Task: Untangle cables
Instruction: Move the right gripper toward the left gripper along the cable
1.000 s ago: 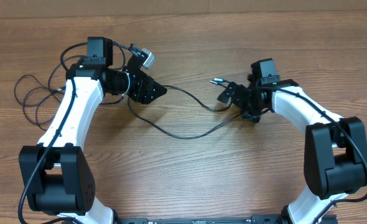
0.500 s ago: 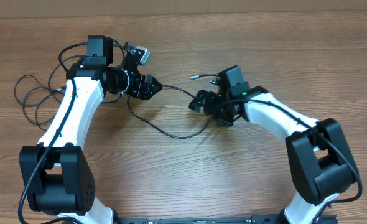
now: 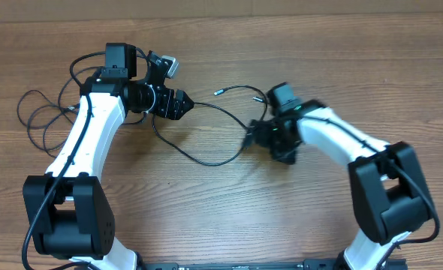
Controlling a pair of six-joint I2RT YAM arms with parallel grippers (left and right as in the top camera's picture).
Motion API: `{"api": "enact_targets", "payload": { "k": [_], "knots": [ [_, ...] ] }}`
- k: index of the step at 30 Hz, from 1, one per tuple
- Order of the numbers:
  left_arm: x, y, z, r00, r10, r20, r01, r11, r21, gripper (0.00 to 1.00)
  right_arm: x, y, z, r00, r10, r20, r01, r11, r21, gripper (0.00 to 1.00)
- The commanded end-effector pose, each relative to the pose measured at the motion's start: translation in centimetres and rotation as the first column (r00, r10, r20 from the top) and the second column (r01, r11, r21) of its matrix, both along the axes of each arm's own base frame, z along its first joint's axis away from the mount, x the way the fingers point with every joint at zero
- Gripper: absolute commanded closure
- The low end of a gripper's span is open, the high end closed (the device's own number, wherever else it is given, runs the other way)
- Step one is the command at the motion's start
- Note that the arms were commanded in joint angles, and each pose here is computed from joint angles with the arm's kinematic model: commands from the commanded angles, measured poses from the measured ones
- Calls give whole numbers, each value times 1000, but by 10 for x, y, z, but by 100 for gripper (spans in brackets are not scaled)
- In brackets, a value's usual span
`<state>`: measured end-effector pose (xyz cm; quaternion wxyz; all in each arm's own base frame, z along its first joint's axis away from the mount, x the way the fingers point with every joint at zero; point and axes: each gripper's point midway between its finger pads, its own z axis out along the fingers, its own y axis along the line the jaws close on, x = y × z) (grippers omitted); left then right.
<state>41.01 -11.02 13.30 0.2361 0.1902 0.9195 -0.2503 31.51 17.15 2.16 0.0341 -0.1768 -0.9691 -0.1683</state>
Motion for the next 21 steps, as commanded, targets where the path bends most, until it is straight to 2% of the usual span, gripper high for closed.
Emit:
{"api": "enact_targets", "payload": {
  "k": [1, 5, 7, 9, 12, 15, 18, 21],
  "knots": [
    [2, -1, -4, 1000, 22, -19, -22, 1000, -13, 18, 25, -16, 28, 999, 7, 44, -8, 1000, 25, 0],
    [3, -1, -4, 998, 58, -40, -58, 998, -21, 19, 29, -3, 39, 998, 31, 55, -38, 992, 124, 0],
    [7, 15, -12, 981, 179, -76, -176, 983, 44, 19, 27, 10, 42, 996, 57, 68, -67, 986, 153, 0],
    [11, 37, -20, 941, 327, -90, -313, 940, 136, 18, 24, 23, 43, 993, 90, 80, -102, 981, 163, 0],
    [12, 61, -27, 874, 479, -86, -450, 863, 229, 7, 15, 54, 45, 978, 169, 120, -188, 967, 171, 0],
    [12, 65, -29, 862, 500, -85, -469, 849, 242, 0, 7, 84, 48, 957, 237, 168, -266, 947, 182, 0],
    [11, 67, -30, 857, 509, -87, -475, 843, 254, 0, -11, 117, 50, 924, 320, 207, -359, 914, 189, 0],
    [8, 90, -33, 773, 631, -69, -582, 747, 320, 0, -30, 150, 52, 878, 402, 260, -451, 876, 171, 0]
  ]
}}
